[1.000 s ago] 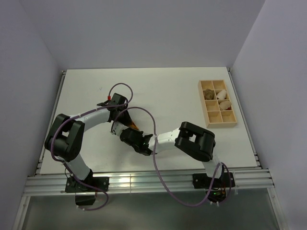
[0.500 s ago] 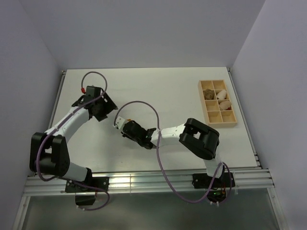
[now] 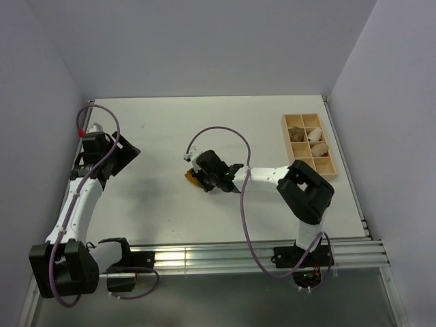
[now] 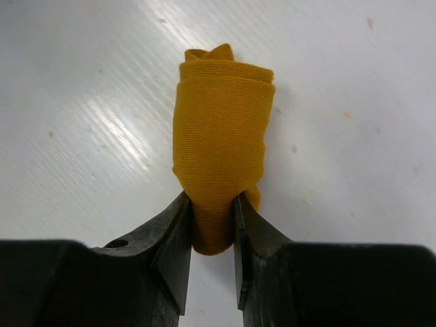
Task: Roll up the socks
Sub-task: Pick up the sock at the center of the board, then place the sock in the storage box.
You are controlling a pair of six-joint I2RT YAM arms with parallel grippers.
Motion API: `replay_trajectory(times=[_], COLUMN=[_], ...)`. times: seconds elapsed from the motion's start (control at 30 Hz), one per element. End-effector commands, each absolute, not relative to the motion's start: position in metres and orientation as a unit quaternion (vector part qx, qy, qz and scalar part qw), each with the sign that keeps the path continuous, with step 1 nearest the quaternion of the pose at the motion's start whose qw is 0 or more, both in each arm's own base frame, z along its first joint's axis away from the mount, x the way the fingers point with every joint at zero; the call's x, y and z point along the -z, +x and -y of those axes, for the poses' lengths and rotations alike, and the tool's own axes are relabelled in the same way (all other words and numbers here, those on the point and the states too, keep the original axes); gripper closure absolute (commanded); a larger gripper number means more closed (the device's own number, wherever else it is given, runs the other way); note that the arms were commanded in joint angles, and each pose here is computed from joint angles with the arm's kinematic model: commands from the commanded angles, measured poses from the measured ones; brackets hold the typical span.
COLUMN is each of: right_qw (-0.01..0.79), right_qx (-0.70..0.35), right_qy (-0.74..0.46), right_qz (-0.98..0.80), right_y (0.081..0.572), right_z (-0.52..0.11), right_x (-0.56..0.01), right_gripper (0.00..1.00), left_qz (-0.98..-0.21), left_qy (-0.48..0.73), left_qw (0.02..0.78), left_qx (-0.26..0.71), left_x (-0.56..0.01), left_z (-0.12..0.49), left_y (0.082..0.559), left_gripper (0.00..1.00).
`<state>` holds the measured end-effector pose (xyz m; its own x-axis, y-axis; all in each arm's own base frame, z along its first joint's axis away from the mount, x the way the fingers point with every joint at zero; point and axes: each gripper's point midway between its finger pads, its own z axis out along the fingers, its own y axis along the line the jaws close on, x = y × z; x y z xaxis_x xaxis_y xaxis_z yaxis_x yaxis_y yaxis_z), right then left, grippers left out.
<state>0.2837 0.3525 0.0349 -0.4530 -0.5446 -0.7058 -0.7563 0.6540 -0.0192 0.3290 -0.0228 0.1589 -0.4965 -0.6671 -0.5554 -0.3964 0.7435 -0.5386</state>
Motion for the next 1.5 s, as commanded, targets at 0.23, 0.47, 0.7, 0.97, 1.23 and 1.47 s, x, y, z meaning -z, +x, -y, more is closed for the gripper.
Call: replay_trajectory(times=[0.23, 0.47, 0.7, 0.97, 1.23, 1.47], right_qw=[0.38, 0.418, 0.392, 0.349, 0.325, 0.33], right_qx=[-0.098, 0.002, 0.157, 0.231, 0.222, 0.177], right_qy=[-0.231, -0.064, 0.12, 0.21, 0.213, 0.195], right_qz=[-0.89, -0.906, -0.898, -0.884, -0.894, -0.906], right_y=[0.296, 0.315, 0.302, 0.299, 0.311, 0.328], right_z=[-0.251, -0.136, -0.007, 0.054, 0.05, 0.036], right_x=[-0.1, -0.13, -0.133, -0.123, -0.102, -0.091], right_gripper=[1.0, 1.0, 1.0, 1.0, 1.0, 1.0], left_qz=[-0.819, -0.816, -0.816, -0.821, -0.823, -0.825], left_qy=[-0.27, -0.268, -0.264, -0.248, -0.242, -0.241], left_qw=[0.487, 0.496, 0.498, 0.499, 0.499, 0.495], left_qx=[0.136, 0.13, 0.127, 0.125, 0.126, 0.128], left_x=[-0.209, -0.208, -0.212, -0.213, -0.213, -0.21], left_z=[-0.004, -0.005, -0.004, 0.005, 0.009, 0.01], left_y=[0.316, 0.309, 0.307, 0.304, 0.303, 0.304], left_gripper=[0.22, 0.22, 0.22, 0.22, 0.22, 0.22])
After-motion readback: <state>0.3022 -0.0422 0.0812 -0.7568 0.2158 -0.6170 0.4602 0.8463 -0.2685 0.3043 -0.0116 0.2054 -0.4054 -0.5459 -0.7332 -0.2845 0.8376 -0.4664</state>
